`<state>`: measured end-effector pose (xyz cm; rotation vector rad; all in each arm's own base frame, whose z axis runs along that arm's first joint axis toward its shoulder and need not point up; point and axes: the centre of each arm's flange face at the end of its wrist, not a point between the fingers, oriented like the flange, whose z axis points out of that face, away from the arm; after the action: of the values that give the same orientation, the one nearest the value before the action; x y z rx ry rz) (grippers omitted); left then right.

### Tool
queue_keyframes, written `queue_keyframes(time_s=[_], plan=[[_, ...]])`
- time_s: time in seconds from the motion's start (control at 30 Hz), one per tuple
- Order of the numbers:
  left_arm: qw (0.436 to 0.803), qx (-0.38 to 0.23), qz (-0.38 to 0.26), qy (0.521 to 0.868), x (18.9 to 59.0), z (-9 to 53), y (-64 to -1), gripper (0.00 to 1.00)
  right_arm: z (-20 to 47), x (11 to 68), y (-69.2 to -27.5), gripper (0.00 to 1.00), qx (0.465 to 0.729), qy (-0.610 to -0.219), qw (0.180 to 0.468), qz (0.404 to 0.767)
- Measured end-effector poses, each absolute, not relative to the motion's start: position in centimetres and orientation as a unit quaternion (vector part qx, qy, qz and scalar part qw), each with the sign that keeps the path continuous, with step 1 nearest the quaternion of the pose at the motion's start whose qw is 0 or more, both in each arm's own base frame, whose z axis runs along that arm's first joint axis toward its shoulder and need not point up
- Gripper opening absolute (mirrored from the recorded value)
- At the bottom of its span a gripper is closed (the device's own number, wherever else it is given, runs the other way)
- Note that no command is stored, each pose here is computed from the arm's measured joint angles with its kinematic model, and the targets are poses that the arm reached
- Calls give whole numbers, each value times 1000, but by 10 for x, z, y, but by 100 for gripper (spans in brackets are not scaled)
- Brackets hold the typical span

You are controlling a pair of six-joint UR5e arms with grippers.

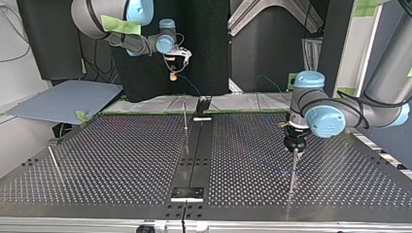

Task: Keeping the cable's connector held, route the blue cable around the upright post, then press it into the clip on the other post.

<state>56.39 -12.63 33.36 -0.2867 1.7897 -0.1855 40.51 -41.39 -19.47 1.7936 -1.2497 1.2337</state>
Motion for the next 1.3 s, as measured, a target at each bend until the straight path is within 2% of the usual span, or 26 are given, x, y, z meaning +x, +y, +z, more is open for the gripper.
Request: queue_keyframes(time_s=[0.27, 0.9, 1.3], plan=[[612, -131, -79, 776, 564, 333, -125, 100, -155, 396, -414, 0, 651, -470, 335, 492], [600, -194, -123, 766, 562, 332, -126, 100, -132, 382, -395, 0, 644, -458, 351, 502], [575, -246, -150, 766, 557, 329, -122, 100, -125, 379, -393, 0, 633, -456, 351, 518]])
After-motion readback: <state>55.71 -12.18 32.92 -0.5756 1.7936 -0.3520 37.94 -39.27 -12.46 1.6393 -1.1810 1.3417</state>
